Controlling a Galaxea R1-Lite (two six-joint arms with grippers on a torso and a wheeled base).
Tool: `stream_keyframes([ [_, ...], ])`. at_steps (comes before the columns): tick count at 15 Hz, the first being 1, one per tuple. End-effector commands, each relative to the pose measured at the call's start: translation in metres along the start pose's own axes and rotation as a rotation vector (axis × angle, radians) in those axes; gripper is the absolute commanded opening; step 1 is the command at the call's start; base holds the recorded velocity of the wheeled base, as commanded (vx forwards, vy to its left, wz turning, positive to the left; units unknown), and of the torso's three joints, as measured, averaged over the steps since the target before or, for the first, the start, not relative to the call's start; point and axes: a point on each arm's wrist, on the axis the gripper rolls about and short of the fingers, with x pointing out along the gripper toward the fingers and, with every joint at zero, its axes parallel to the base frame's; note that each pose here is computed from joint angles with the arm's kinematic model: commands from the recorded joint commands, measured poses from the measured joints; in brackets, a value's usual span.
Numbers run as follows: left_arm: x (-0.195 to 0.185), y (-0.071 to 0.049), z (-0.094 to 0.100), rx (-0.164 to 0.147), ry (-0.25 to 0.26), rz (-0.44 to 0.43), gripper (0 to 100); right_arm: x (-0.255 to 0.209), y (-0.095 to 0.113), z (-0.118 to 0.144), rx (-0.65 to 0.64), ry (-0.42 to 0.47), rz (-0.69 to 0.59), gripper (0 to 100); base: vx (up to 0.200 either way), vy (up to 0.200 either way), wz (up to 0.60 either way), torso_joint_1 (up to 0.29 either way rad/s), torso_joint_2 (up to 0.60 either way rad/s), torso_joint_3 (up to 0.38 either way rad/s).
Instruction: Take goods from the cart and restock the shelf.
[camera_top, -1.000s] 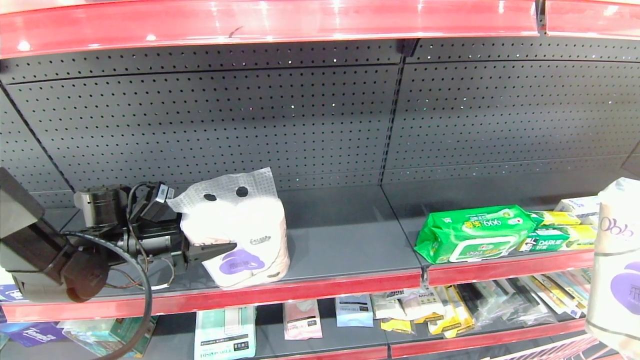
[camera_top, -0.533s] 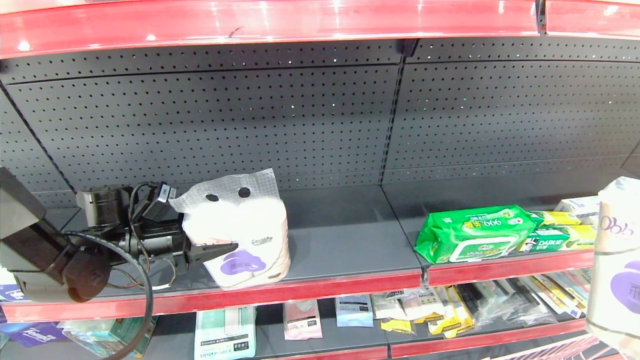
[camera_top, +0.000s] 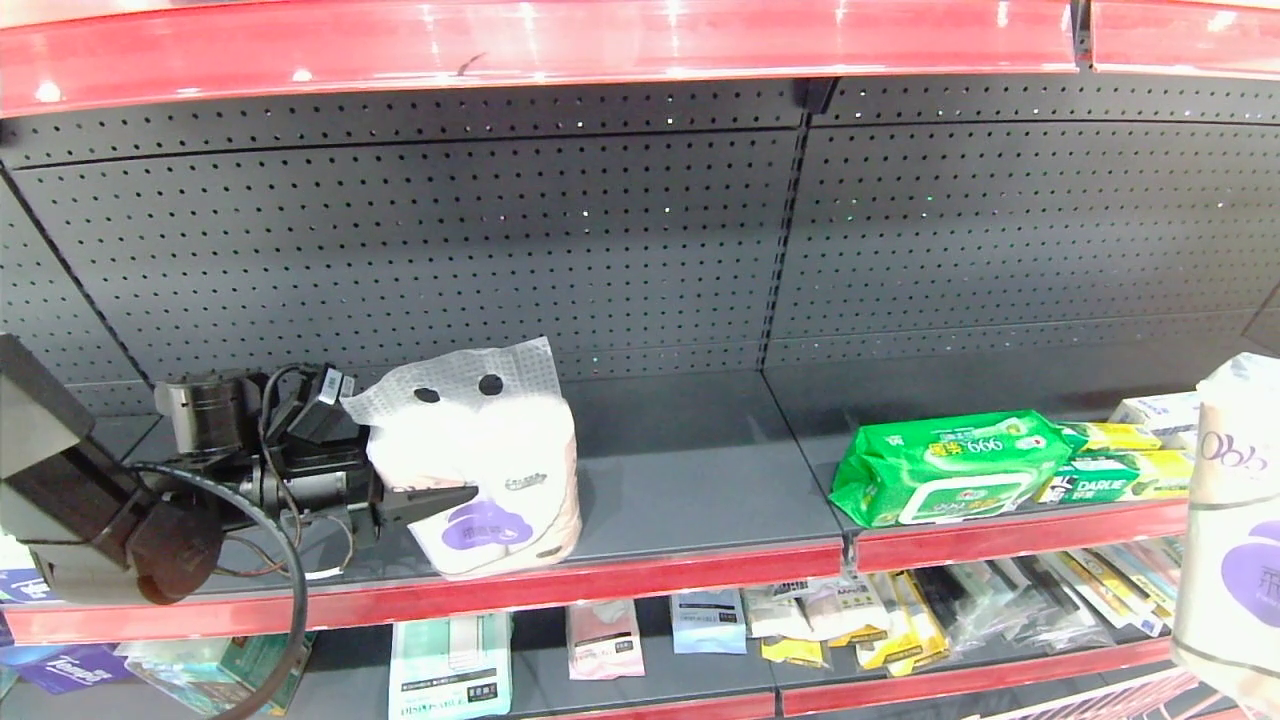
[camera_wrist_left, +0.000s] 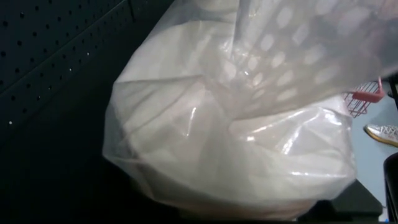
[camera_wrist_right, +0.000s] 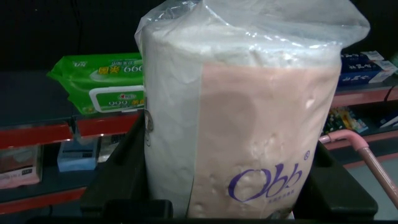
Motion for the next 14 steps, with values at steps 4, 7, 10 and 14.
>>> stream_keyframes([
  [4, 0.0, -0.001, -0.002, -0.021, 0.003, 0.002, 100, 0.0, 0.0, 0.0, 0.0, -0.001, 0.0, 0, 0.0, 0.0, 0.0, 0.0, 0.0, 0.0],
  [7, -0.002, -0.003, 0.008, -0.01, -0.005, 0.007, 100, 0.0, 0.0, 0.0, -0.001, 0.002, 0.0, 0, 0.0, 0.0, 0.0, 0.0, 0.0, 0.0],
  [10, -0.015, -0.006, 0.034, -0.018, -0.033, 0.037, 100, 0.0, 0.0, 0.0, 0.001, 0.002, 0.0, 0, 0.0, 0.0, 0.0, 0.0, 0.0, 0.0],
  [14, -0.027, -0.009, 0.052, 0.029, -0.051, 0.07, 100, 0.003, 0.001, -0.003, -0.001, 0.019, 0.003, 0, 0.0, 0.0, 0.0, 0.0, 0.0, 0.0],
])
